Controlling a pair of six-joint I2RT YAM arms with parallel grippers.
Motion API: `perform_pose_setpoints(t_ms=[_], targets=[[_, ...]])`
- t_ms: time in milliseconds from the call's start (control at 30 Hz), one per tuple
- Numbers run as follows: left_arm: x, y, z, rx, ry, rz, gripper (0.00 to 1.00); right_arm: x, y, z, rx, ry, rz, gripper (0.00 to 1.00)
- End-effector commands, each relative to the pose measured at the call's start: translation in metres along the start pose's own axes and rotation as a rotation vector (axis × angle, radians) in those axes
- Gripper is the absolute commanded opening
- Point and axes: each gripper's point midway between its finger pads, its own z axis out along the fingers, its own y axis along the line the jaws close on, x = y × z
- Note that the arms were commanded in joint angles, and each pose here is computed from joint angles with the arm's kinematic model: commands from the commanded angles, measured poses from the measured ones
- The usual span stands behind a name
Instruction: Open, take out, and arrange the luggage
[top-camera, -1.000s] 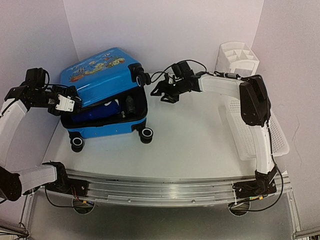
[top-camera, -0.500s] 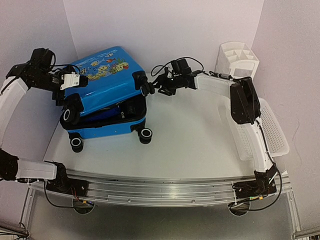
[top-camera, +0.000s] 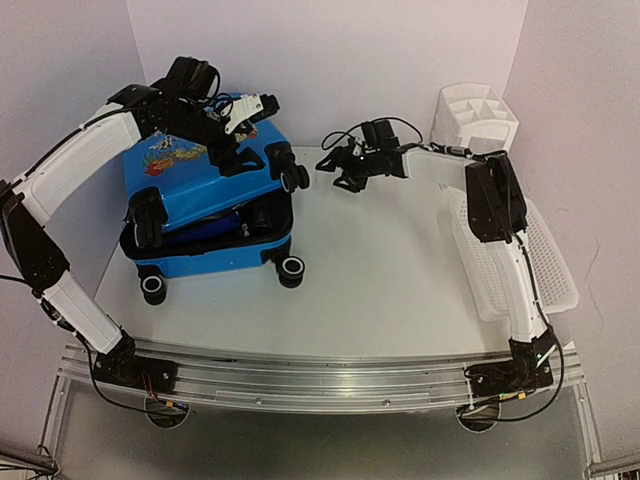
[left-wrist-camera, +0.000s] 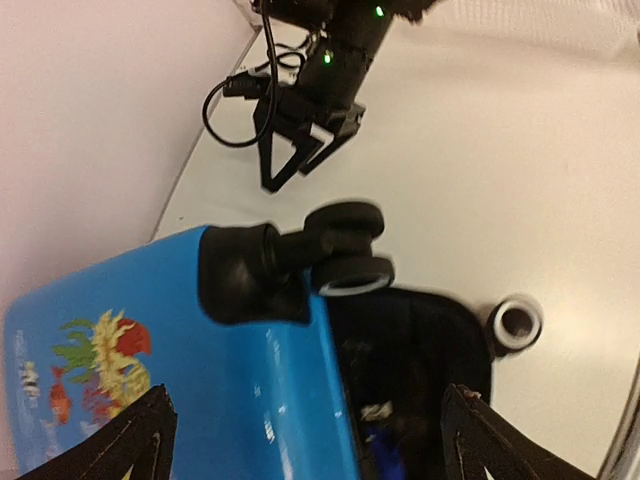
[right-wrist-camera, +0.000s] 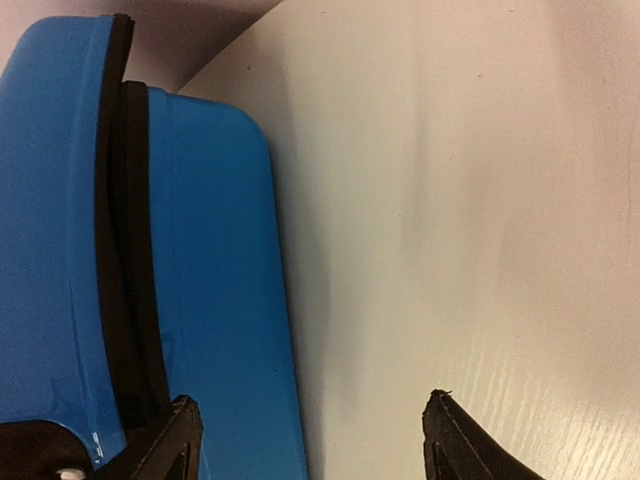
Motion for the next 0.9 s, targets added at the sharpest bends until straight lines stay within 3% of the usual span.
perform_pose_setpoints(t_ms=[0,167,333,467,667,867], targets=[[-0.048,0.009,-0.005,0.023,-0.198,-0.379,0.91,-0.032,0.075,-0.020,-0.251,-0.091,0.073,0.83],[-0.036,0.003,0.014,-0.104,-0.096,-0.048,0.93,-0.033,0.114,-0.014,-0.424,-0.094,0.163,0.88],[-0.026,0.014,0.011,-0.201,-0.051,0.165,0.96,-0.013,0.112,0.012,-0.418,-0.053,0.248,0.88],[-0.026,0.013,0.009,-0.201,-0.046,0.193,0.96,-0.005,0.095,0.031,-0.379,-0.054,0.294,0.91],[-0.025,0.011,0.009,-0.196,-0.049,0.219,0.96,0.016,0.119,0.045,-0.451,0.058,0.323,0.92],[-0.026,0.016,0.006,-0.223,-0.048,0.243,0.97,0.022,0.149,0.023,-0.575,0.080,0.327,0.88]])
